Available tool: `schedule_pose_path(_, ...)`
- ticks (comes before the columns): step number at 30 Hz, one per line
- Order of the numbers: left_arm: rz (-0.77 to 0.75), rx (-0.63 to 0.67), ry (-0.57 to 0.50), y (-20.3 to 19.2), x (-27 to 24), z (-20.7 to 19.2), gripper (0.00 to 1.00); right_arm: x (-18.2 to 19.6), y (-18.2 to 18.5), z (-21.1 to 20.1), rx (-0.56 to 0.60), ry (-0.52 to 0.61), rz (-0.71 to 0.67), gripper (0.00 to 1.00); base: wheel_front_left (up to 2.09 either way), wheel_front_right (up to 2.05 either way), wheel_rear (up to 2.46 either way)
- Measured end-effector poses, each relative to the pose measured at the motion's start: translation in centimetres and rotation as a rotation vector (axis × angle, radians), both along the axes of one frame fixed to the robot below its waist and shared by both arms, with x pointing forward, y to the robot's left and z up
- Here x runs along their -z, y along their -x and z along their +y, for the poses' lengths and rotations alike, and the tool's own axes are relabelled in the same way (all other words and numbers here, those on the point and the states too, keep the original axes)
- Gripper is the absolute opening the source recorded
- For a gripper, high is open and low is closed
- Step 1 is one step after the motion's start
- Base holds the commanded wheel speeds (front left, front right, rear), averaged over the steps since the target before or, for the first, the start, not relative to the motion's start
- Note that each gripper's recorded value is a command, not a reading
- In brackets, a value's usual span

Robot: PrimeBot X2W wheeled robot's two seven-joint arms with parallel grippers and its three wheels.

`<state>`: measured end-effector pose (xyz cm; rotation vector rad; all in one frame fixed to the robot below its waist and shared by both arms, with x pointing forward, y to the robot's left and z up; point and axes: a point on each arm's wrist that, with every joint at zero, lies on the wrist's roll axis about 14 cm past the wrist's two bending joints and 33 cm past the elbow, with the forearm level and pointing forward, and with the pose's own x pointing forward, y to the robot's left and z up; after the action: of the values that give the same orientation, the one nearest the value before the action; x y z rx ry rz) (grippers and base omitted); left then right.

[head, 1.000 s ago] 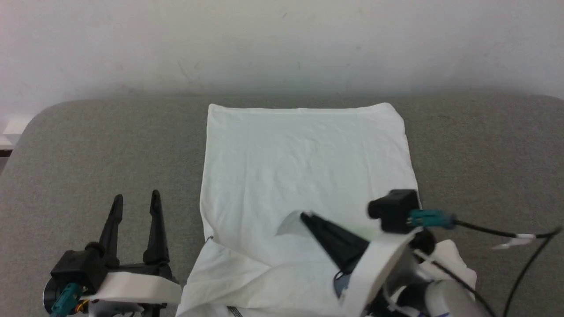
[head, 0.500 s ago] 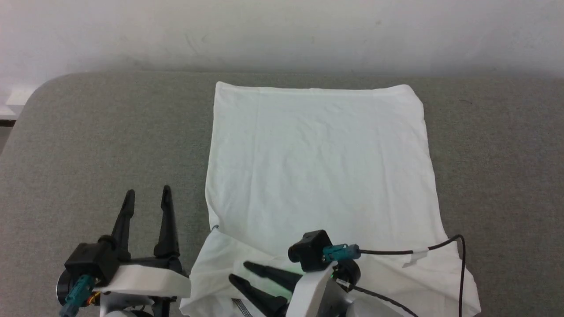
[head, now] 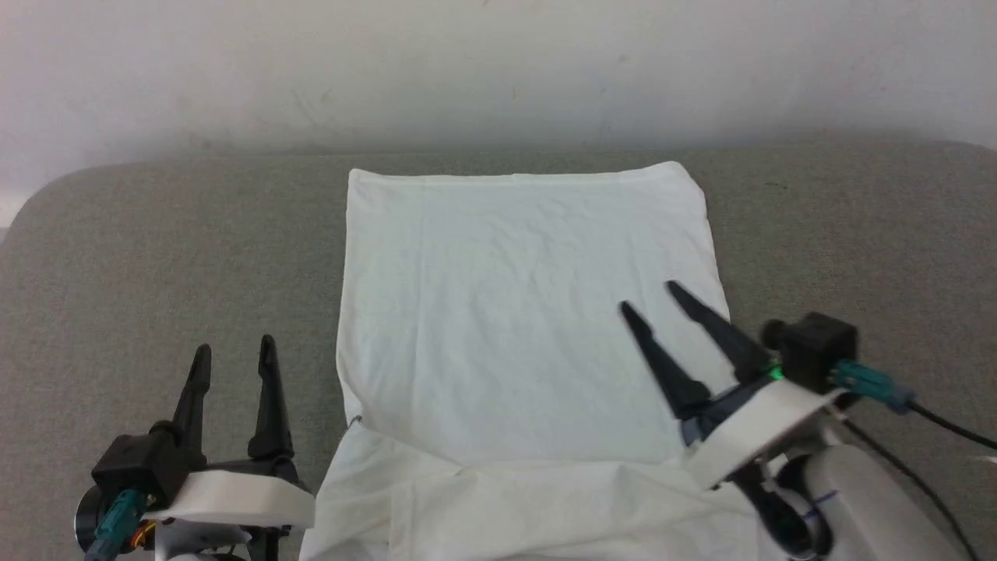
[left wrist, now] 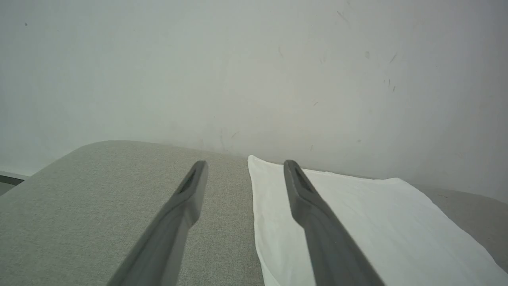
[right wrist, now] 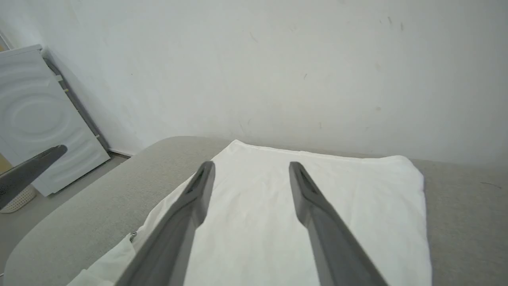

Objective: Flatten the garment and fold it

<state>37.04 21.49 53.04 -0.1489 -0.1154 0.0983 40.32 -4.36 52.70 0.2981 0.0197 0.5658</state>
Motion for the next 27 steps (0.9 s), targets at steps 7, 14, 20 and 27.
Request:
schedule_pose_path(7,0.002,0.023,-0.007,-0.5,-0.2,-0.7,1.0,-1.4,0.1,-12.6,0.343,0.165,-0.052,1.0,0.0,0.0,0.0)
schedule_pose_path(14,0.02,0.045,-0.023,-3.3,-0.5,-0.7,1.0,-3.1,1.5,-17.6,0.503,0.218,-0.057,1.0,0.0,0.0,0.0)
schedule_pose_path(20,-0.005,0.122,-0.043,-10.6,-3.2,-1.4,1.0,-2.9,0.4,-18.1,0.529,0.212,-0.045,1.0,0.0,0.0,0.0)
schedule_pose_path(27,0.149,0.237,-0.06,-19.7,-2.7,-3.1,1.0,-1.5,-2.0,-17.9,0.528,0.198,-0.026,1.0,0.0,0.0,0.0)
